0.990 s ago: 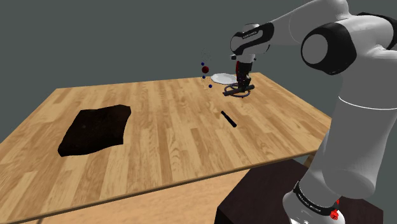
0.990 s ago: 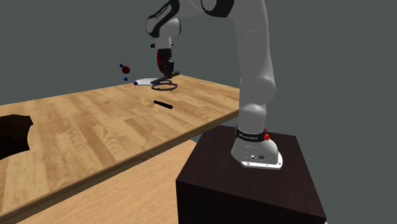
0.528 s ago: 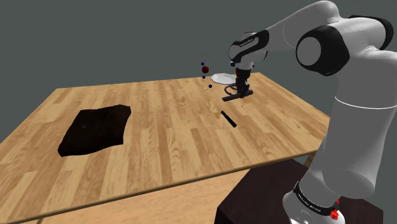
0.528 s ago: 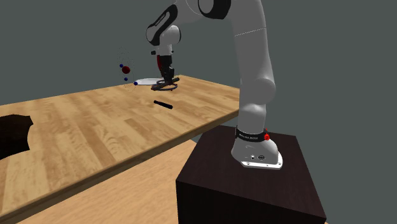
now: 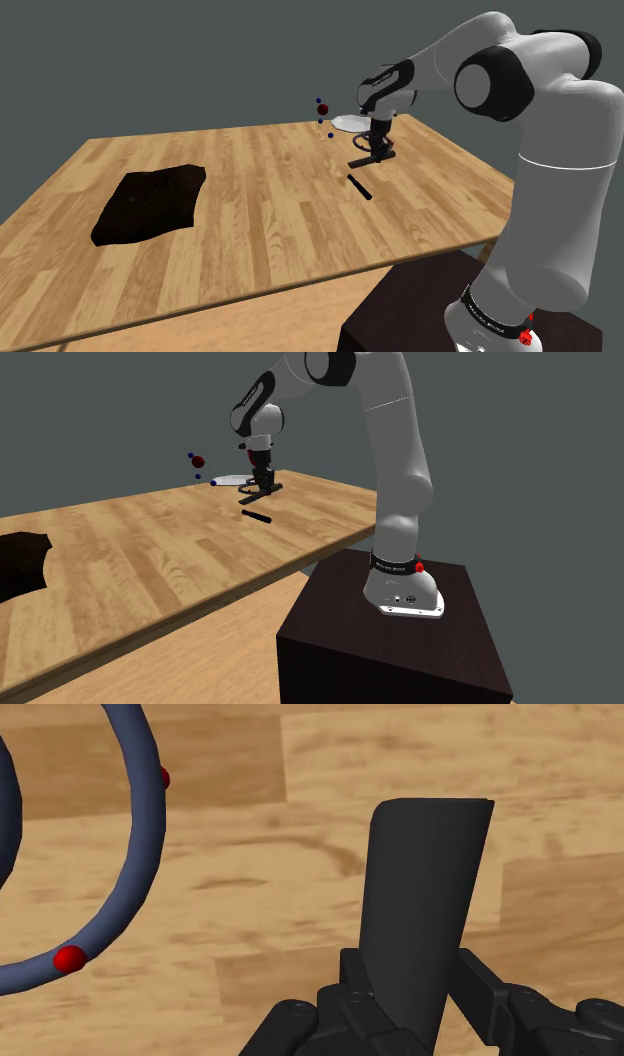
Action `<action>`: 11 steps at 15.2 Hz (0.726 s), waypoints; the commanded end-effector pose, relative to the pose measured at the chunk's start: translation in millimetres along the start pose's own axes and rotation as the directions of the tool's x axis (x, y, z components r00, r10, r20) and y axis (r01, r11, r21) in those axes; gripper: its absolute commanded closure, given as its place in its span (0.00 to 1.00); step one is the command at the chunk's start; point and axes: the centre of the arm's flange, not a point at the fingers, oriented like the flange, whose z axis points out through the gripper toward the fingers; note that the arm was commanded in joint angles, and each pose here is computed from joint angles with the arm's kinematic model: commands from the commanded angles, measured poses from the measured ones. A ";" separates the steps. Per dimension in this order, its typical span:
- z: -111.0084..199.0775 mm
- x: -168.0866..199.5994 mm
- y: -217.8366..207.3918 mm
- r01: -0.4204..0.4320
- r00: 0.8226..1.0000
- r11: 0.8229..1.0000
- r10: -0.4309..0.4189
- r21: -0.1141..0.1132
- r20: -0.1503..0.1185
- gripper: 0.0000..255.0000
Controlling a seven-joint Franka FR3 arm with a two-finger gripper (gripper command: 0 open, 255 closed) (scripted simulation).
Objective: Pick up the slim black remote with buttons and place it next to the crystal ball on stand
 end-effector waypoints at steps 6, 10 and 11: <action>32.3 0.1 2.1 0.000 1.000 1.000 0.000 -0.001 0.000 1.00; 32.3 0.1 2.1 0.000 1.000 1.000 0.000 -0.001 0.000 1.00; 32.3 0.1 2.1 0.000 1.000 1.000 0.000 -0.001 0.000 1.00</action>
